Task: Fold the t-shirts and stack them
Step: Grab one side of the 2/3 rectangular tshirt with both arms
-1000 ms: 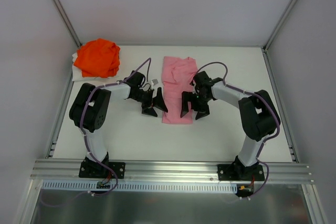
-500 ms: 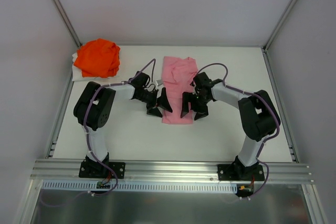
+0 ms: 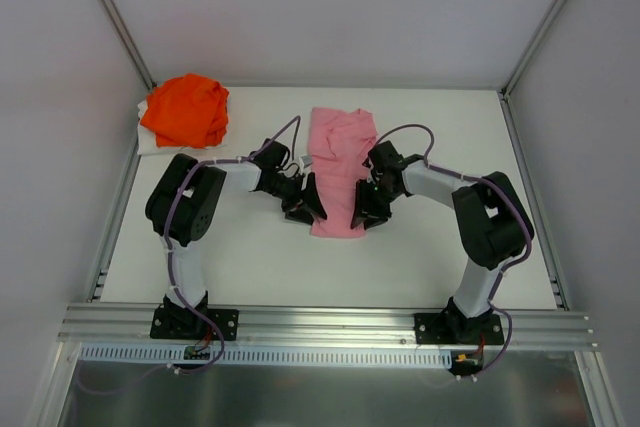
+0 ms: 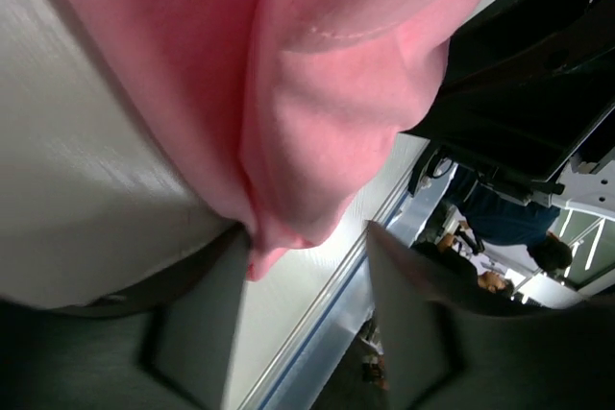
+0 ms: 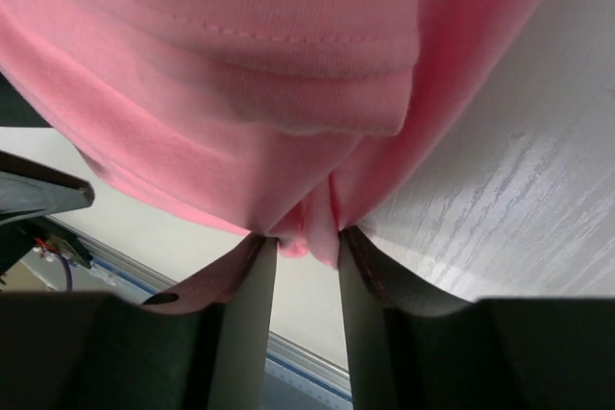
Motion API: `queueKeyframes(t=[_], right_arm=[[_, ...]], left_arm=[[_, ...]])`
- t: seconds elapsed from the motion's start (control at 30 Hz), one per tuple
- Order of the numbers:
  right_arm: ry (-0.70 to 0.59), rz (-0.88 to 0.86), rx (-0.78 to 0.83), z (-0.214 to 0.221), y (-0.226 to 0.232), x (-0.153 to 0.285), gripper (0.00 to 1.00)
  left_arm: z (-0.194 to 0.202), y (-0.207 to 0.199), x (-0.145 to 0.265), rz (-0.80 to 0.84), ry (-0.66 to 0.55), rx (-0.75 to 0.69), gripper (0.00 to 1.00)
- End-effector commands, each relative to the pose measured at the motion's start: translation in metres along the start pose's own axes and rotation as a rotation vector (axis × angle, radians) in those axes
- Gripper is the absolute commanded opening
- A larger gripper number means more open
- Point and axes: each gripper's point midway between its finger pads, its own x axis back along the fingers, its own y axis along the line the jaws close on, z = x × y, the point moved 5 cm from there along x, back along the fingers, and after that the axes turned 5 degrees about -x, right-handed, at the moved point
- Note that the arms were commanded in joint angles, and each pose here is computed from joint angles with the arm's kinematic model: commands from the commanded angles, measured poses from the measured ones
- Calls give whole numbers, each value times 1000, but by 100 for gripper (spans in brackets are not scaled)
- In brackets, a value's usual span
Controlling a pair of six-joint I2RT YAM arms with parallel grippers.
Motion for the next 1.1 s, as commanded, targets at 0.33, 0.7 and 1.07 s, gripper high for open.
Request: queueKeyframes(t=[0.33, 0.7, 1.07], right_arm=[[1, -29, -1, 2, 5, -1, 27], [6, -32, 1, 4, 4, -1, 20], [20, -38, 31, 10, 7, 14, 0]], left_arm=[[4, -1, -8, 12, 20, -7, 30], [8, 0, -16, 2, 33, 11, 0], [12, -11, -4, -14, 44, -38, 0]])
